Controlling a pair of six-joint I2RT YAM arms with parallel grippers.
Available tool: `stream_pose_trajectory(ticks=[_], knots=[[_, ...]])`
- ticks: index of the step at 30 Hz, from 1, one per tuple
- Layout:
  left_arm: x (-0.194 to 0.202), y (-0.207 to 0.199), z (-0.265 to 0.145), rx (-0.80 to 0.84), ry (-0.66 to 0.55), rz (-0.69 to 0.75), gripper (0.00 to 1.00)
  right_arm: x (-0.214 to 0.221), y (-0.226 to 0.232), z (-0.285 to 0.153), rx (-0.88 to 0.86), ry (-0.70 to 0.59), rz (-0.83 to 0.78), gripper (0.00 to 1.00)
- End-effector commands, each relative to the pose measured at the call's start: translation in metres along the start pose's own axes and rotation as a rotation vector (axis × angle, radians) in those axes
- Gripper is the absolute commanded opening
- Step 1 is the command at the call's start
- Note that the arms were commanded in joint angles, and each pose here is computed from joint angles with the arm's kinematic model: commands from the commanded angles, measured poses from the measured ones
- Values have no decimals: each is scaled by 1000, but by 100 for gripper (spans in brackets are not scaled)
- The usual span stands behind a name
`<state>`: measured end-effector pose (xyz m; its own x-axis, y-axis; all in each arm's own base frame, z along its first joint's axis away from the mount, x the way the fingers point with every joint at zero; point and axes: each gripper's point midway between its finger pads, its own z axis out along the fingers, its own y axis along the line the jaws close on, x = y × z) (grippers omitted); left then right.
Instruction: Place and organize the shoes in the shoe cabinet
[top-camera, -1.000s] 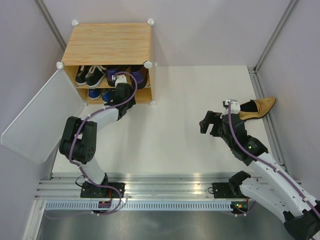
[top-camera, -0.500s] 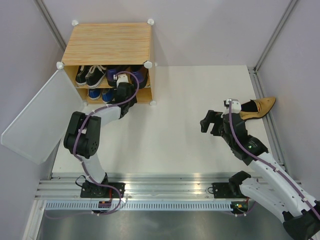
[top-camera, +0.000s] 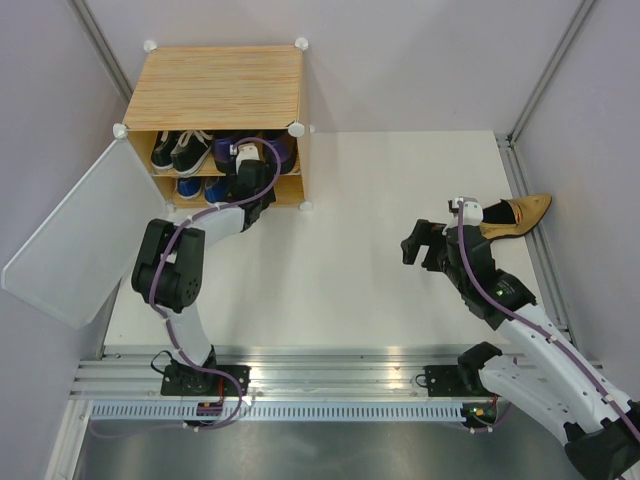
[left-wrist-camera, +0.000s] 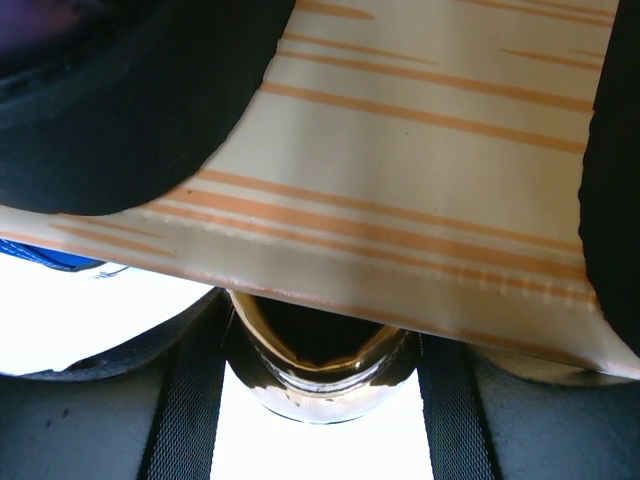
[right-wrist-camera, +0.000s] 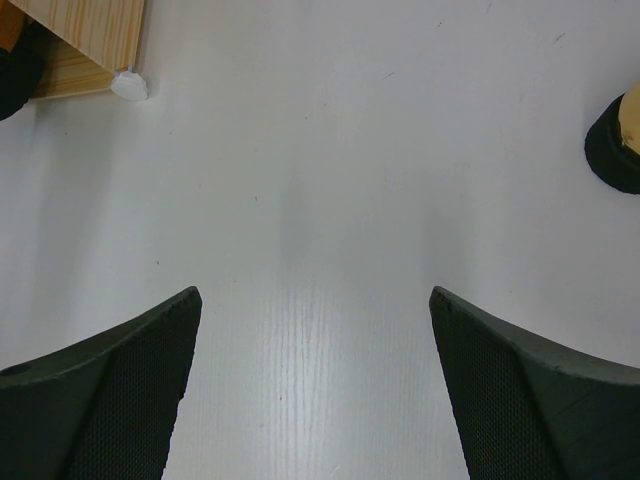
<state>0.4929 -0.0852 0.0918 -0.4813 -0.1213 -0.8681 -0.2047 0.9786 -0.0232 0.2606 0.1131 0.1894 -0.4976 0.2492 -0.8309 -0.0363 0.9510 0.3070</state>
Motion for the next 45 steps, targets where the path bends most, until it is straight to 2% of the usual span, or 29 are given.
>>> stream_pose_trajectory(ticks=[1, 16, 23, 24, 25, 26, 28, 32, 37, 39, 45], knots=[[-45, 17, 6, -103, -117, -33, 2, -14, 8, -1, -28, -34, 2, 98], [-40, 48, 13, -164, -66, -72, 2, -15, 7, 0, -24, -33, 4, 98], [-40, 38, 17, -119, -46, -51, 2, -15, 7, 0, -25, -34, 6, 98], [-39, 36, 17, -109, -41, -51, 25, -15, 6, -1, -25, -36, 7, 98], [-39, 36, 17, -109, -41, -51, 25, -15, 6, -1, -25, -36, 7, 98], [-38, 36, 17, -108, -38, -51, 45, -15, 6, -1, -27, -37, 8, 98], [-37, 36, 15, -104, -33, -52, 62, -16, 6, -1, -27, -40, 7, 98], [-35, 35, 11, -92, -28, -65, 73, -16, 7, -2, -30, -40, 9, 98], [-31, 30, 6, -60, -2, -90, 80, -16, 7, -3, -35, -42, 10, 98], [-29, 26, 2, -39, 14, -95, 85, -16, 7, -3, -35, -42, 10, 98], [-36, 19, -16, 28, 8, -122, 92, -15, 9, -4, -48, -37, 10, 98]])
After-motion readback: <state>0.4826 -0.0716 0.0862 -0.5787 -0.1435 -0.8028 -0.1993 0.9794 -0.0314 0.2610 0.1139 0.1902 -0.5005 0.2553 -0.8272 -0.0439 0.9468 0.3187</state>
